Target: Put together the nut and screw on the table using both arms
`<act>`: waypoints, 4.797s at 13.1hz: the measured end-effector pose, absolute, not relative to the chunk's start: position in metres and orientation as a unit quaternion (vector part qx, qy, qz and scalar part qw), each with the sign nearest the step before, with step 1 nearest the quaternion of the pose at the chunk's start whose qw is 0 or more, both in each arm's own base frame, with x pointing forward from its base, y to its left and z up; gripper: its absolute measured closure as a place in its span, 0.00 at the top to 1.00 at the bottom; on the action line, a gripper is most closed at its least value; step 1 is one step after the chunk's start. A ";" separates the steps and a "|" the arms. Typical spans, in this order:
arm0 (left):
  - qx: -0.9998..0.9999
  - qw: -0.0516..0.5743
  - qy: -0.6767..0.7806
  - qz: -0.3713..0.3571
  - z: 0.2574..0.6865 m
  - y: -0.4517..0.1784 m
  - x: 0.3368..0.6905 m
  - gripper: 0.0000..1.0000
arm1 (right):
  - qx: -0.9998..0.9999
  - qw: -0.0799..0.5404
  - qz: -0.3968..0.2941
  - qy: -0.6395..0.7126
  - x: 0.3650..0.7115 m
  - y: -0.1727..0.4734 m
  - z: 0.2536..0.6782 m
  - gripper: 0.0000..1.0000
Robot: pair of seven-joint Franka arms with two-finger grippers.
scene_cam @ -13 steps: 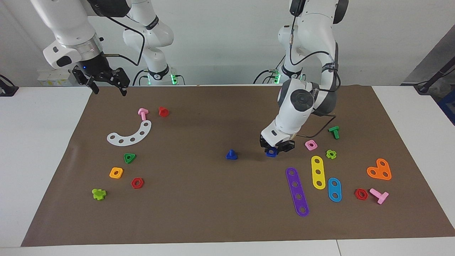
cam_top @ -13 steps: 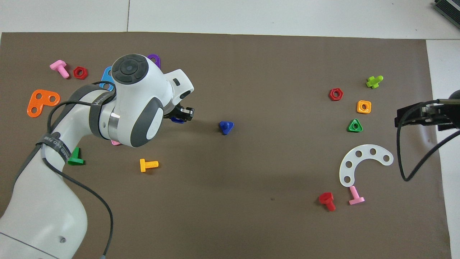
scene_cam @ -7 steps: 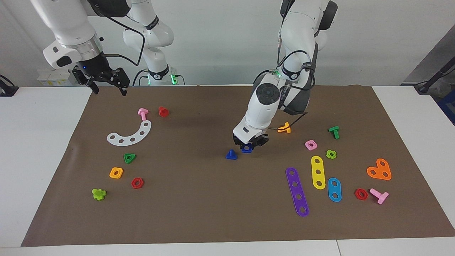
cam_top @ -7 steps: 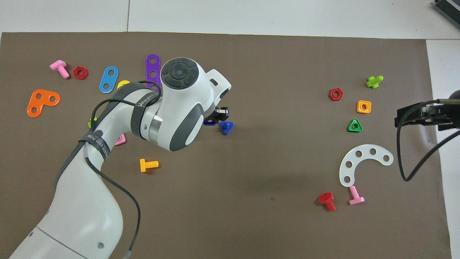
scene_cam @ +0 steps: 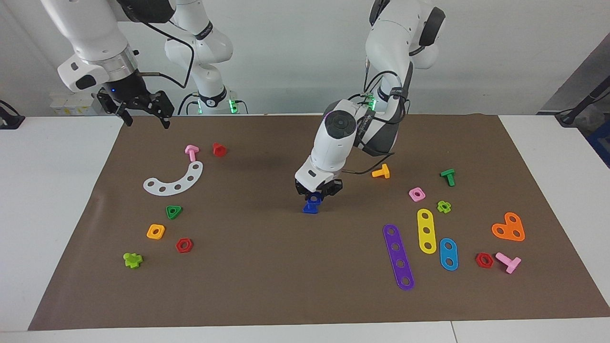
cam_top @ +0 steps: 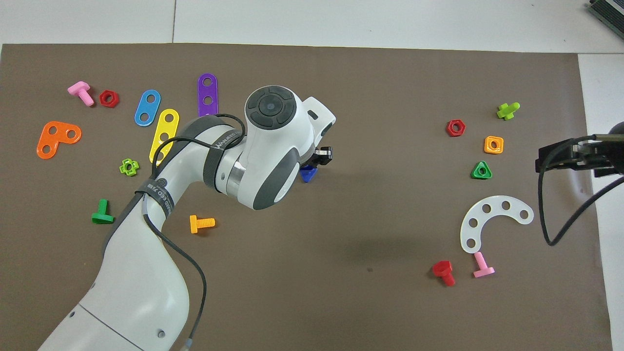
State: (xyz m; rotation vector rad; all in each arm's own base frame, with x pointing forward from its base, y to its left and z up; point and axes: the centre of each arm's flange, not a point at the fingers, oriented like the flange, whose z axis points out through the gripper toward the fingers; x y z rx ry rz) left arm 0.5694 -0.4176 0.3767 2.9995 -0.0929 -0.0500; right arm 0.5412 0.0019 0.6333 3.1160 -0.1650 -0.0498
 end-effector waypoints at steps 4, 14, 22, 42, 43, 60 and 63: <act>0.997 0.071 -0.030 -0.015 0.368 -0.421 0.569 0.46 | 0.998 0.010 -0.016 -0.053 0.541 0.002 0.633 1.00; 0.997 0.062 -0.030 -0.030 0.344 -0.422 0.565 0.46 | 0.998 0.010 -0.016 -0.053 0.541 0.002 0.633 1.00; 0.997 0.056 -0.029 -0.037 0.325 -0.418 0.559 0.46 | 0.998 0.010 -0.016 -0.053 0.541 0.002 0.633 1.00; 0.998 0.048 0.015 -0.022 0.406 -0.226 0.681 0.92 | 0.998 0.010 -0.016 -0.053 0.541 0.002 0.633 1.00; 0.999 0.049 0.000 -0.018 0.422 -0.189 0.689 0.92 | 0.998 0.010 -0.016 -0.053 0.541 0.002 0.633 1.00; 0.996 -0.022 -0.084 -0.027 0.614 -0.034 0.578 1.00 | 0.998 0.010 -0.016 -0.053 0.541 0.002 0.633 1.00; 0.996 -0.022 -0.086 -0.021 0.618 -0.037 0.575 1.00 | 0.998 0.010 -0.016 -0.053 0.541 0.002 0.633 1.00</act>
